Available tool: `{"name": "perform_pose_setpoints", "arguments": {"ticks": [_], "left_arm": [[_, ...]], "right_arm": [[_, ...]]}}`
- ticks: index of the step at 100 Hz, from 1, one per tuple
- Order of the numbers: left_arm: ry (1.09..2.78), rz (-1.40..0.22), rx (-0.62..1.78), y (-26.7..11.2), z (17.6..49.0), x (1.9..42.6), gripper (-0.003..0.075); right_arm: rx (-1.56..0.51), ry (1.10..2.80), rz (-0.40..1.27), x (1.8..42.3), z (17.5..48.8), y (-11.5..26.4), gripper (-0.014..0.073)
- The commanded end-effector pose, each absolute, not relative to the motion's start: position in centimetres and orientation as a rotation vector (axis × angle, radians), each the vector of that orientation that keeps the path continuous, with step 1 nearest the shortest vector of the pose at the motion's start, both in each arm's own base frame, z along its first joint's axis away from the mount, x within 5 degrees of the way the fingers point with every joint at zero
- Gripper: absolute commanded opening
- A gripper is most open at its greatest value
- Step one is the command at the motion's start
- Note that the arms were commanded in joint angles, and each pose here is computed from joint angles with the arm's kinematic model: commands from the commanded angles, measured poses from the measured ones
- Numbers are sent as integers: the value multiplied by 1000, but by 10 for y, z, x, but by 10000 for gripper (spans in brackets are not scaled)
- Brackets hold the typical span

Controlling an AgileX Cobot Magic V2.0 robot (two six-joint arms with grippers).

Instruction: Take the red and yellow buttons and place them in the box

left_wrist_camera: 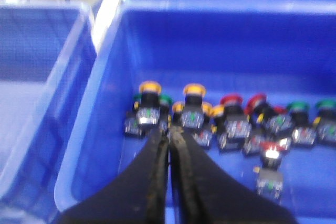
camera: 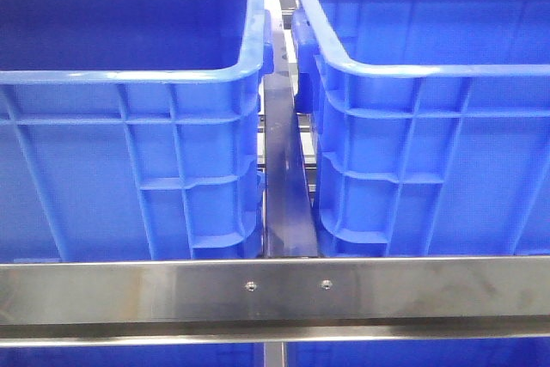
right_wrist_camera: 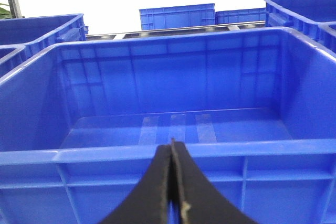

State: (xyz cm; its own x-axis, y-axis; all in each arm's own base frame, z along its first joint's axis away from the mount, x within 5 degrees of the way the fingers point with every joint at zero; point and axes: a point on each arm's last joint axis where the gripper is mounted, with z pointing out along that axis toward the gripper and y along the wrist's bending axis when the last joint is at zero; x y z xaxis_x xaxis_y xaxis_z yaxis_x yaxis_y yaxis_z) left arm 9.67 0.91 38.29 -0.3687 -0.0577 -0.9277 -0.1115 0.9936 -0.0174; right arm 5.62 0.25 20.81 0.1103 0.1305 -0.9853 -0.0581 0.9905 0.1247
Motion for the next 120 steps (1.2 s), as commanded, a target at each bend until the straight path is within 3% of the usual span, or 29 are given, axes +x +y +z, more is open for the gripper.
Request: {"name": "perform_pose_setpoints", "arguments": {"ticks": [1, 35, 47, 59, 69, 92, 120], "left_arm": [[1926, 65, -116, 10, 395, 107, -19], [1995, 78, -115, 11, 387, 123, -1], [1995, 79, -115, 11, 387, 123, 130], [1995, 82, -114, 11, 387, 123, 339], [1995, 82, -114, 11, 387, 123, 428], [2025, 47, -95, 8, 384, 130, 431], [2183, -180, 5, -10, 370, 179, 431]], "right_arm": [[50, 1343, 134, 53, 218, 2, -68], [50, 1343, 134, 53, 218, 2, -68], [50, 1343, 134, 53, 218, 2, -68], [50, 1343, 134, 53, 218, 2, -68], [50, 1343, 134, 53, 218, 2, -68], [50, 1343, 134, 53, 218, 2, -68], [50, 1343, 134, 53, 218, 2, -68]]}}
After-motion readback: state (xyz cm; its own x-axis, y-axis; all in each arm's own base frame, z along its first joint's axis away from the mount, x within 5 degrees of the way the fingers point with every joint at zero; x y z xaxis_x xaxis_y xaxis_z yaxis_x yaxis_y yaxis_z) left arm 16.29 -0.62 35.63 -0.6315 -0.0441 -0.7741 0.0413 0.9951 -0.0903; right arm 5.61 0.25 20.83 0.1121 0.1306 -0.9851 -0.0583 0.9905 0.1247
